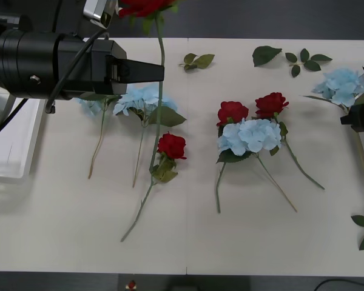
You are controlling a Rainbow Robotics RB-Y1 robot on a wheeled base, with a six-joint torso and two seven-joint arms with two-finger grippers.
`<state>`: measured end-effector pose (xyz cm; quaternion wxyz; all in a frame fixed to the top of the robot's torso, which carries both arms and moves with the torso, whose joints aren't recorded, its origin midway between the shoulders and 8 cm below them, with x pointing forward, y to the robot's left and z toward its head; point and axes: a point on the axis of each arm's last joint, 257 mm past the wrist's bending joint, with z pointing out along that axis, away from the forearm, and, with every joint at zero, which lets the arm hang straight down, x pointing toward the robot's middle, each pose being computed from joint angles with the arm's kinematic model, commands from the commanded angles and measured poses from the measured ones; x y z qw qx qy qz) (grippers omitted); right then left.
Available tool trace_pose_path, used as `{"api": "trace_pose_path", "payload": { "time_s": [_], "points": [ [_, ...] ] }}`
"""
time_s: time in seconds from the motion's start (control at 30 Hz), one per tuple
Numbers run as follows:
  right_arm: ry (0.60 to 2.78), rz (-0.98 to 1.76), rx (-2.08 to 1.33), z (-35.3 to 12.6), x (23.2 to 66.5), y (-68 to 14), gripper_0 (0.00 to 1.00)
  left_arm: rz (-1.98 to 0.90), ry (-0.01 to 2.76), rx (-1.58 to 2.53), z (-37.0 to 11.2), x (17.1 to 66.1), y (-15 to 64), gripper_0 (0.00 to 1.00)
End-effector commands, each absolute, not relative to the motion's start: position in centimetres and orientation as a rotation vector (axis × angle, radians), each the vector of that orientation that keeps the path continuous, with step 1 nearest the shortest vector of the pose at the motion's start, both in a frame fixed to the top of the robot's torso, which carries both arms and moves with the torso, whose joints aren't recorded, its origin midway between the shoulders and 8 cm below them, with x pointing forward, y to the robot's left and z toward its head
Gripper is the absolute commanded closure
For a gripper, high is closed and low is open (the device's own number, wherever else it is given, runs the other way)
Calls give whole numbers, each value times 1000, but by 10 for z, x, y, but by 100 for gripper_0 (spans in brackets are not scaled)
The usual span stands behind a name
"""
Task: Put the red flowers into the right box and the blue flowers into the left box
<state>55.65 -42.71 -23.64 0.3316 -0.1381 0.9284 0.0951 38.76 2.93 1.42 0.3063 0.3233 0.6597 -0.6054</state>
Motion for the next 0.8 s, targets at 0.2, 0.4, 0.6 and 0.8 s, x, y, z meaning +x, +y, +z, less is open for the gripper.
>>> {"api": "trace_pose_path", "payload": {
  "time_s": [0.2,0.4,0.6,0.8],
  "points": [
    [2427,210,-383,-233,560,-430,22,-1542,1627,933,40,389,1,100],
    [2414,175,-507,-230,557,-426,0,-1510,1610,952,39,391,-6,100],
    [2344,288,-648,-199,544,-407,0,-1483,1594,969,37,390,-16,100],
    [2218,503,-774,-153,521,-367,0,-1486,1597,965,37,391,-18,100]
  ]
}}
